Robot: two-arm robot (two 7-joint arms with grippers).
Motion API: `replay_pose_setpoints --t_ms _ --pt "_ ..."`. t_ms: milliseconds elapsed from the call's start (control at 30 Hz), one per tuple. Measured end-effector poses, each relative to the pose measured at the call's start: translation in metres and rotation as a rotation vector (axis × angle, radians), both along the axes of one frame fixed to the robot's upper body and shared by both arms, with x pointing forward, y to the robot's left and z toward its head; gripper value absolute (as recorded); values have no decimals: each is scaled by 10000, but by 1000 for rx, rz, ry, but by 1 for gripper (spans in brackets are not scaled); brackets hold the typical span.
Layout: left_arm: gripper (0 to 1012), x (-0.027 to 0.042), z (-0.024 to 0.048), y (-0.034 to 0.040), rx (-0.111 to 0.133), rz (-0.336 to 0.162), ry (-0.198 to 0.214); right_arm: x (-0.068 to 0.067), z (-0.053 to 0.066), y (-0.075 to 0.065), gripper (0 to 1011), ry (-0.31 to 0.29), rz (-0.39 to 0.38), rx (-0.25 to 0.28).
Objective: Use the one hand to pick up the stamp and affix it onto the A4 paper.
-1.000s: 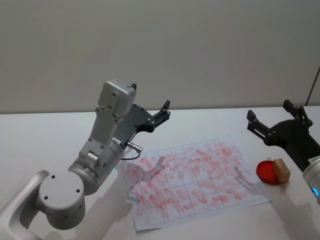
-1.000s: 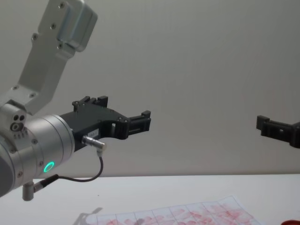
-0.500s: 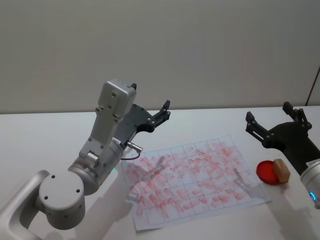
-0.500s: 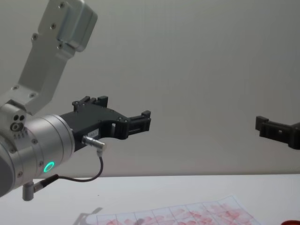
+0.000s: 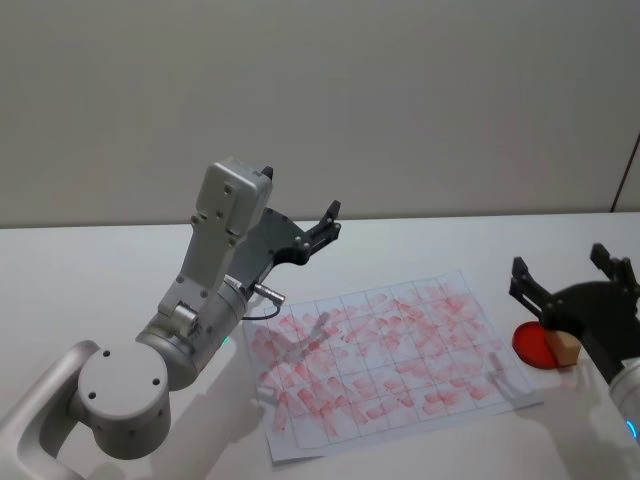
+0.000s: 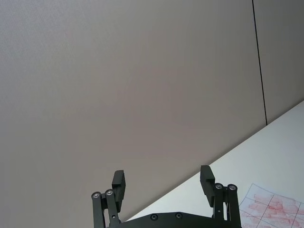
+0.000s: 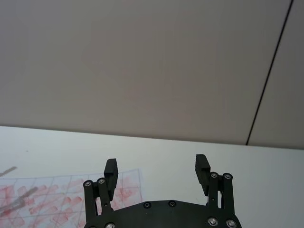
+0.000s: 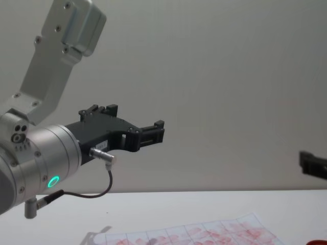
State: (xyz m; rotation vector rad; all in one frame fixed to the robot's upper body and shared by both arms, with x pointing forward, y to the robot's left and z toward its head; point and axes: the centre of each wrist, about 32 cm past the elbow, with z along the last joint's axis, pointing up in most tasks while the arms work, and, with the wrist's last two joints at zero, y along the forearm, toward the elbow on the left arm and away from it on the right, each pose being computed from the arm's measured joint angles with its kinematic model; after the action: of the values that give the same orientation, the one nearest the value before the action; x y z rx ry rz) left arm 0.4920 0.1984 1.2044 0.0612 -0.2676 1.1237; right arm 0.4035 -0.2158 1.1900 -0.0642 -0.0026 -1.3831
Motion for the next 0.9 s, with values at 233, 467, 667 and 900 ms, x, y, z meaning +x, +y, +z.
replay_pose_setpoints --t_ms 233,467,667,900 --pt "1001 0 0 0 0 0 0 -139 -15 -31 1001 70 -65 -23" --pt "1001 0 0 0 0 0 0 -189 -26 -90 1001 131 -96 -39" --pt "1001 0 0 0 0 0 0 -149 -30 -147 1001 173 -93 -53" --pt "1001 0 0 0 0 0 0 -69 -47 -196 1001 217 -77 -65"
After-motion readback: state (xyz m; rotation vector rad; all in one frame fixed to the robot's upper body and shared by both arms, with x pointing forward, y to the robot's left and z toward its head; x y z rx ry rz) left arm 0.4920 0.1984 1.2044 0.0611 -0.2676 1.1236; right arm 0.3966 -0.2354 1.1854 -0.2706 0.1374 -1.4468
